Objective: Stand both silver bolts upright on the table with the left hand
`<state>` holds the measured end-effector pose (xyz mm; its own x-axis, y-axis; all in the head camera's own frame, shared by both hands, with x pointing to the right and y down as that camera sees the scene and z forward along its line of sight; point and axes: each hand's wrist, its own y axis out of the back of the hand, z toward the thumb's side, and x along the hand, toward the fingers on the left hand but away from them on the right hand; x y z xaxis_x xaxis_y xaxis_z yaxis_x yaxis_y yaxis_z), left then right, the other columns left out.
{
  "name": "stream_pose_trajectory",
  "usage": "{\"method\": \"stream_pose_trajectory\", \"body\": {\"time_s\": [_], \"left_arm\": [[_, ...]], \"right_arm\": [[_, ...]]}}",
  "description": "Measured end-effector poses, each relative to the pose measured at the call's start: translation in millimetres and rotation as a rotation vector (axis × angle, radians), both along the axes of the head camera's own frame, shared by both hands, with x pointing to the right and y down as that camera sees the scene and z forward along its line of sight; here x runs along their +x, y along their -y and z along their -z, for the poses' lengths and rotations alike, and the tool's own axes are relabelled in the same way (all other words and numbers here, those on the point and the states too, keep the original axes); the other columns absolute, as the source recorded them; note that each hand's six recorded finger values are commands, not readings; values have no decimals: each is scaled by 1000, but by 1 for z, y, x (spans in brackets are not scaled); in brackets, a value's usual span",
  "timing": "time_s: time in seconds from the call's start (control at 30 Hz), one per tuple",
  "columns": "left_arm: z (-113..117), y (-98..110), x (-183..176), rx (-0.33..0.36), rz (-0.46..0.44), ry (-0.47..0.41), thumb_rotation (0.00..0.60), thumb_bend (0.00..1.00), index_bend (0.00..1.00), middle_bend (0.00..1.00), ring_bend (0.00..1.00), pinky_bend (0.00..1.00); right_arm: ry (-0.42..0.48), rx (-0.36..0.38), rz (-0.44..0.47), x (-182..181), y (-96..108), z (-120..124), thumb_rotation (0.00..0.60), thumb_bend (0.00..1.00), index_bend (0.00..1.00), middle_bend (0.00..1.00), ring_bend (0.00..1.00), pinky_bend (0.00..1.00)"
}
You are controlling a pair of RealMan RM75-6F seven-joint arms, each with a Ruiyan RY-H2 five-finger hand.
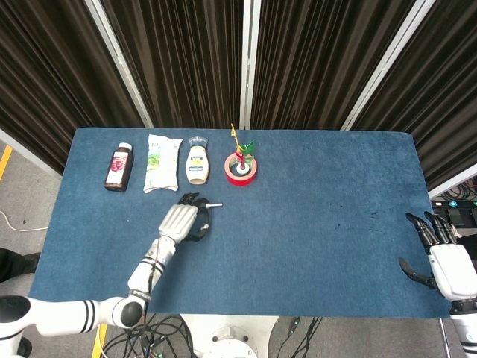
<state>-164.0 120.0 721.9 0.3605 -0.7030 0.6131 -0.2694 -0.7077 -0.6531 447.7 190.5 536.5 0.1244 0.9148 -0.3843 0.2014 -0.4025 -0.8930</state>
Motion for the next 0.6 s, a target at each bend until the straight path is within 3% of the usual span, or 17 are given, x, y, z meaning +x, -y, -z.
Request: {"method": "stream_pose_trajectory", "body": {"time_s": [0.6], "left_arm": [[-4,-2,-23,-5,32,4,600,390,502,184,24,0]], "right_arm": [[-1,3,6,-3,0,1,600,228,60,148,0,0]]}}
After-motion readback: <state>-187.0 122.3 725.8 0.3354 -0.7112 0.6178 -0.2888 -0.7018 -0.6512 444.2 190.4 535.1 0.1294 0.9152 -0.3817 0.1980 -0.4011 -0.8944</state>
